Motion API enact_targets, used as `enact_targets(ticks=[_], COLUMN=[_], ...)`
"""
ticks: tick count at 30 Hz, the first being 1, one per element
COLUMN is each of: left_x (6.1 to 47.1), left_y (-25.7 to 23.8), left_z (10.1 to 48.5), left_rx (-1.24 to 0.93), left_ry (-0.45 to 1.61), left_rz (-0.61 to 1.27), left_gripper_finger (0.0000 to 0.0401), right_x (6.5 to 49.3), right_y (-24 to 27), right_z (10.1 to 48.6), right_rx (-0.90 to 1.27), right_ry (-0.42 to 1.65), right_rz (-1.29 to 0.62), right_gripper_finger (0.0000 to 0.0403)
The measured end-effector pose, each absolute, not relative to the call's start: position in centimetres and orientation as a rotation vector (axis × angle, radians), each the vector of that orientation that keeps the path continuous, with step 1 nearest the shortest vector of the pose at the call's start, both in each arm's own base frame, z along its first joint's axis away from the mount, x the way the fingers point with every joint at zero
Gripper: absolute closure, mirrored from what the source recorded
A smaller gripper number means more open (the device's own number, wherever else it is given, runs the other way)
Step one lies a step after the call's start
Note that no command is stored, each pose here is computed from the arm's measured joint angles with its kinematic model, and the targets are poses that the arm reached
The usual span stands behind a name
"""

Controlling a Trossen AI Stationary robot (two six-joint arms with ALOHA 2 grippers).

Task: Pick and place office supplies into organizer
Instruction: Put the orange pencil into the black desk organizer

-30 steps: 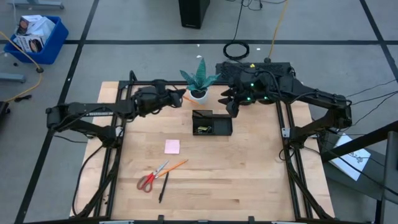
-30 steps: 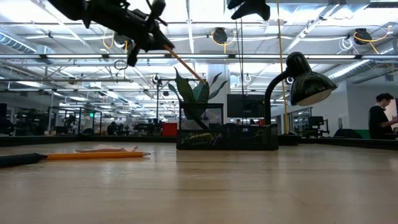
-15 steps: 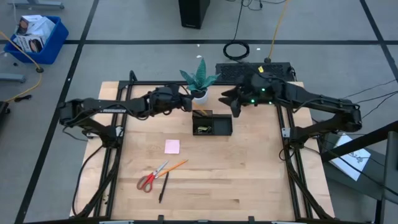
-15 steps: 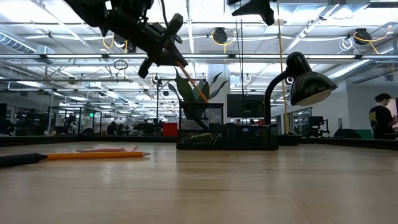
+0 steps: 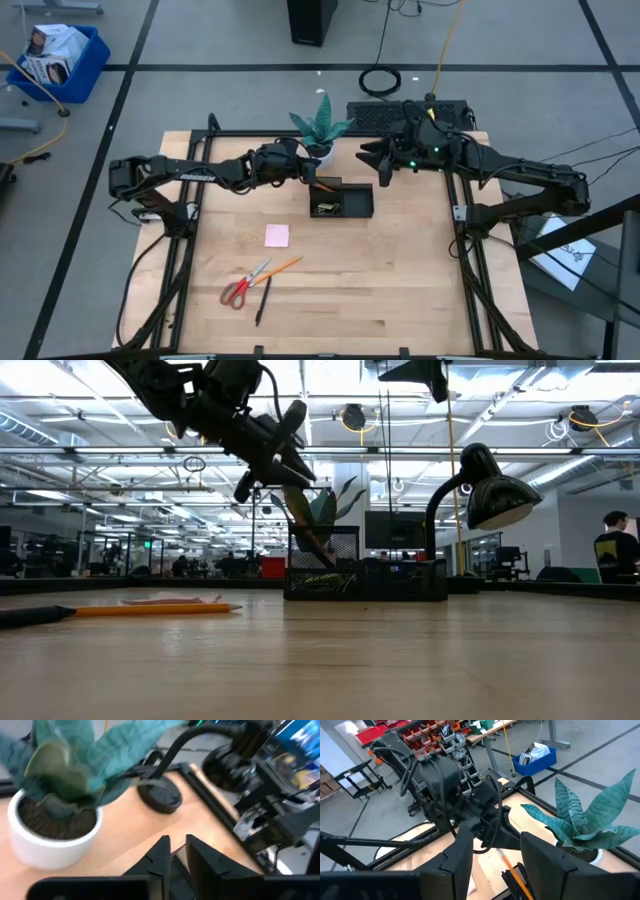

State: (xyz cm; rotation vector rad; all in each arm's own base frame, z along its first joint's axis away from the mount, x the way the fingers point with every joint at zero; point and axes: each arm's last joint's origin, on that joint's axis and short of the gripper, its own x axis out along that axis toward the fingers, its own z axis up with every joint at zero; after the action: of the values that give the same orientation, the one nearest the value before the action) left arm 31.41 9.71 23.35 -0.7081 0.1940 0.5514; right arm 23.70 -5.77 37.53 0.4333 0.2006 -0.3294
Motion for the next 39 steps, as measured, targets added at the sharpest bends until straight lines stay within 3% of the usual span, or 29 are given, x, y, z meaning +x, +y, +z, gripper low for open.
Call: enact_targets(ticks=[6, 10, 15, 21, 28, 39], left_x=[31.2, 30.2, 28.1, 24.8, 22.4, 20.8], left_y=[10.1, 10.1, 8.6, 6.2, 3.5, 0.9], left_z=[23.9, 26.5, 30.3, 34.6, 37.2, 38.4], left_rx=[-0.693, -0.751, -0.768, -0.775, -0.781, -0.779], left_ry=[0.136, 0.041, -0.064, -0.211, -0.293, -0.286], left_rz=[0.590, 0.497, 0.391, 0.317, 0.187, 0.037], left_gripper_finger=[0.0275, 0.0253, 0.0260, 0.0278, 0.0281, 0.0281], right_x=[24.1, 24.5, 24.8, 24.6, 24.4, 29.0], right_y=[-5.5, -5.1, -3.6, -2.1, -0.9, 2.2], right_z=[36.3, 35.6, 33.4, 28.3, 24.0, 18.5], right_rx=[0.457, 0.468, 0.414, 0.205, 0.307, 0.095], right_ry=[0.157, 0.142, 0.147, 0.130, 0.027, 0.208], right_rz=[-0.246, -0.091, 0.180, 0.253, 0.242, 0.347], right_gripper_finger=[0.0248, 0.0248, 0.0248, 0.0248, 0.0248, 0.0248])
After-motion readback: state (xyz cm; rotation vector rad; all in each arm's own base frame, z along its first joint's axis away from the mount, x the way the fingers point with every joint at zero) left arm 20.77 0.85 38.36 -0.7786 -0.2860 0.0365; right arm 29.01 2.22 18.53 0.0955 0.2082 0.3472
